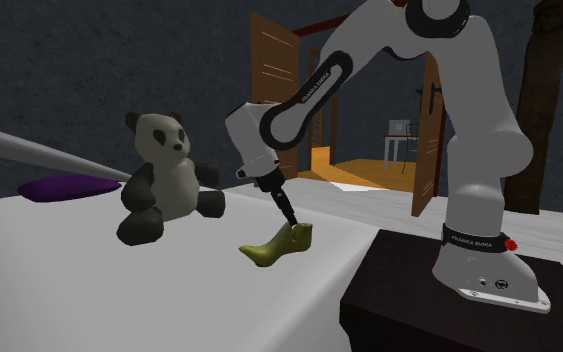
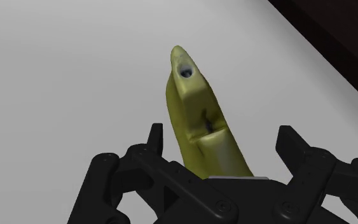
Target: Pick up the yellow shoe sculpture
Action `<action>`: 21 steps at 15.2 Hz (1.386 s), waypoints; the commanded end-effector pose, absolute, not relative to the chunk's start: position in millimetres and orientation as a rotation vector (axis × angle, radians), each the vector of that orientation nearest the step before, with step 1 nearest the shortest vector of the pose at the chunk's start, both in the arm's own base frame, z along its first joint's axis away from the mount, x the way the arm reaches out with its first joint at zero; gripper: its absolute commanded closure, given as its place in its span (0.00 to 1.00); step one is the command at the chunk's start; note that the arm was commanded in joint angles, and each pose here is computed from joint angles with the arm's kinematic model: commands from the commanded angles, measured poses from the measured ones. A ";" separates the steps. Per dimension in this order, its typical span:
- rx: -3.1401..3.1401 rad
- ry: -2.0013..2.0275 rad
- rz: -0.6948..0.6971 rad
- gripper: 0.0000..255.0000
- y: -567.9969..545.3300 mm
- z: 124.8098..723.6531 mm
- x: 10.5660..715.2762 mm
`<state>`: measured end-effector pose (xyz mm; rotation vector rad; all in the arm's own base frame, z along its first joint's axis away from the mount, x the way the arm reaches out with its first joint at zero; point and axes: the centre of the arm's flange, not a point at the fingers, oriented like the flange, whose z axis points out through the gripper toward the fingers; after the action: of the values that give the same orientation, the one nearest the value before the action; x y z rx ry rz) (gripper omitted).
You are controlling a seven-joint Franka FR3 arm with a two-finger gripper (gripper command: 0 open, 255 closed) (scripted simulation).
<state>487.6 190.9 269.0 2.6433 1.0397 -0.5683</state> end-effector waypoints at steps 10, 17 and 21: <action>2.640 1.044 -0.569 1.00 191.6 238.4 489.1; 2.640 1.044 -0.569 1.00 191.6 242.9 489.0; 2.640 1.044 -0.569 1.00 191.6 264.0 489.0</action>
<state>488.2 191.5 258.7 2.6402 1.0446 -0.5691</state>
